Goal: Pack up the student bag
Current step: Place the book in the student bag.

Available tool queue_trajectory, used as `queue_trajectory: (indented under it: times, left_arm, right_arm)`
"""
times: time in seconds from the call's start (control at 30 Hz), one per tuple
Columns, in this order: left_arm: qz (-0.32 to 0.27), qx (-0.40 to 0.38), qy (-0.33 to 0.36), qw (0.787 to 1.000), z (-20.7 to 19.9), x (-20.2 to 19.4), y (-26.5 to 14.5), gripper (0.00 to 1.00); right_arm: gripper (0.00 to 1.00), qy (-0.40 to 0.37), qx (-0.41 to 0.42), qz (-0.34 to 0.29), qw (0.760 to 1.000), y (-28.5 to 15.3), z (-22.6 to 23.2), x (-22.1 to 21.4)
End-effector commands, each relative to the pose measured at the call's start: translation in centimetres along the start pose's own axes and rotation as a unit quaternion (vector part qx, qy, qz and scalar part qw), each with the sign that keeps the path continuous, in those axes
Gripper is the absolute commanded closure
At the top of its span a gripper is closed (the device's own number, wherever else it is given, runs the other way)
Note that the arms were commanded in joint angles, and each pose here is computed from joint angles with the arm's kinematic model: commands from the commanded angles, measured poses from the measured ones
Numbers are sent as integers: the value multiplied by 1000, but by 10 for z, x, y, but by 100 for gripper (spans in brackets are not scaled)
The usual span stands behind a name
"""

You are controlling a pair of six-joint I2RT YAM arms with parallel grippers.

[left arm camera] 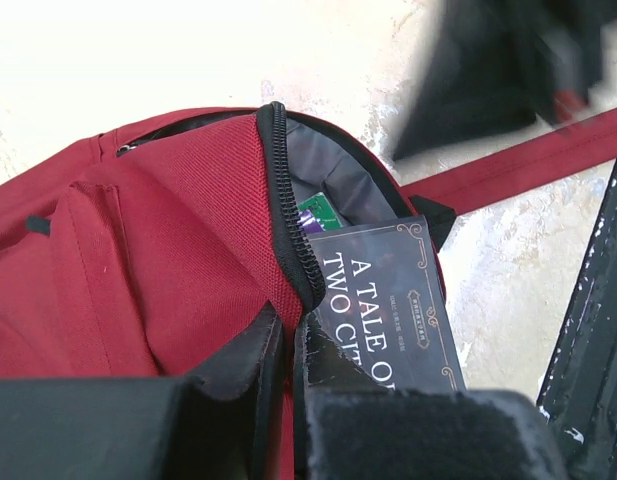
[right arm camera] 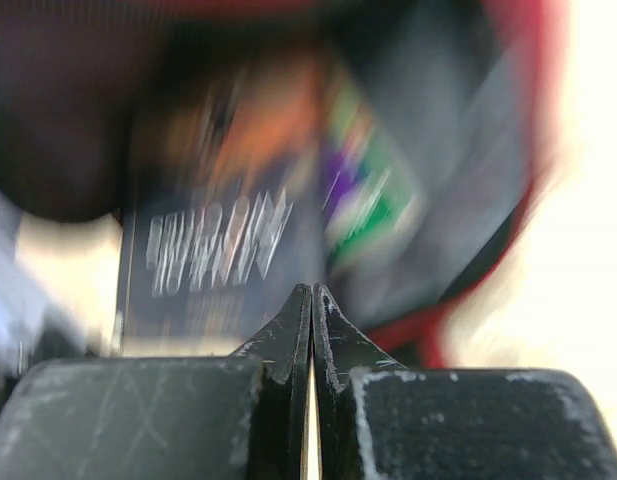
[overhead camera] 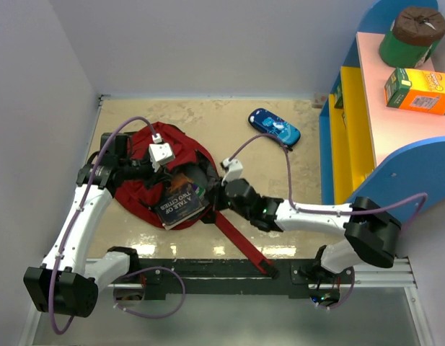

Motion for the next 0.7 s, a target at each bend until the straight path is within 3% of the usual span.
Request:
queue_trajectory:
  times: [0.0, 0.3, 0.5, 0.67]
  left_arm:
    - [-41, -5, 22, 999, 0, 18, -2, 100]
    - [-39, -6, 16, 999, 1, 16, 0, 100]
    - [-38, -2, 19, 999, 0, 14, -1, 100]
    - [-34, -6, 22, 999, -3, 11, -1, 100]
  right_arm:
    - [100, 0, 37, 44, 998, -31, 26, -49]
    - [100, -11, 52, 74, 996, -20, 44, -74]
    - [100, -48, 29, 89, 994, 17, 51, -84]
    - [100, -42, 23, 64, 997, 44, 54, -68]
Point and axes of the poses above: each gripper's point midway between its finger pads, its own y axis out along the fingers, its own z axis along the line the jaws close on, x = y × z, the point moved 5 cm from there along -y, back along the fingers, and after that the axes turned 1 degree about y, right-handed, at the moved point
